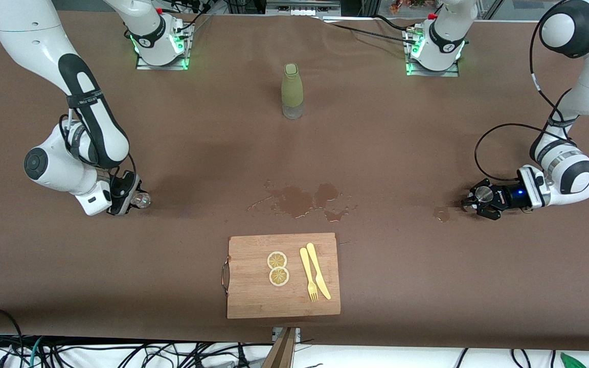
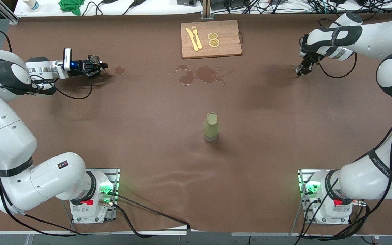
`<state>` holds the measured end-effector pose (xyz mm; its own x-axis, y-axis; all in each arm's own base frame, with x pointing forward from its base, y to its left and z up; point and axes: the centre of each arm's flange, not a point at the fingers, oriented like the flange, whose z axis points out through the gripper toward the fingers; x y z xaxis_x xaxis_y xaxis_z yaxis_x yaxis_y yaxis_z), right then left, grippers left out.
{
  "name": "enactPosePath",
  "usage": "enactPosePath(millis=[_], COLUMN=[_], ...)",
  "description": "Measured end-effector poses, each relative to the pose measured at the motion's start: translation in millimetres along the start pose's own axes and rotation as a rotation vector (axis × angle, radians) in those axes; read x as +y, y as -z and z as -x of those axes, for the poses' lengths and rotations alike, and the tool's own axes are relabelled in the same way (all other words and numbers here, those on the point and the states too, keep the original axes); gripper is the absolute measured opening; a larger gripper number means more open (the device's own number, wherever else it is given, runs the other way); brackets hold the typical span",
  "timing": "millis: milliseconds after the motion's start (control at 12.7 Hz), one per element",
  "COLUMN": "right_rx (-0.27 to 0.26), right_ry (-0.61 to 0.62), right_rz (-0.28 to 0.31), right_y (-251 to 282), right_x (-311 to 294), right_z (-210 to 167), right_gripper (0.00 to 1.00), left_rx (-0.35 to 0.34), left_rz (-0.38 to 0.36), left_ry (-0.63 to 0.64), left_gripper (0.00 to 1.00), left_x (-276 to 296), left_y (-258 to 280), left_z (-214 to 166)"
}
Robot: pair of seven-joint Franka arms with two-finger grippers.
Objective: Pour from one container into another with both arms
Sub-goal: 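Carry the beaker back with the right gripper while the left gripper returns the jigger, then lower the beaker with the right gripper while the left gripper lowers the jigger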
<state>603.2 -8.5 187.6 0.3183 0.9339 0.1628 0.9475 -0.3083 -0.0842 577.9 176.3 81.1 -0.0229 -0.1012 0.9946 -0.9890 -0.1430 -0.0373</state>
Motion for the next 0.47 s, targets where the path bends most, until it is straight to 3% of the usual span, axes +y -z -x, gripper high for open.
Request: enactPosePath(millis=[472], right_rx=[0.001], right_ry=[0.004], right_rz=[0.002], right_y=[1.2], right_x=[2.1], right_z=[7.0], right_gripper=[0.49], left_rx=[-0.005], left_rz=[-0.008], left_ry=[0.012], left_gripper=[0.08], left_x=[12.2], left_y=[6.4], left_z=[20.8])
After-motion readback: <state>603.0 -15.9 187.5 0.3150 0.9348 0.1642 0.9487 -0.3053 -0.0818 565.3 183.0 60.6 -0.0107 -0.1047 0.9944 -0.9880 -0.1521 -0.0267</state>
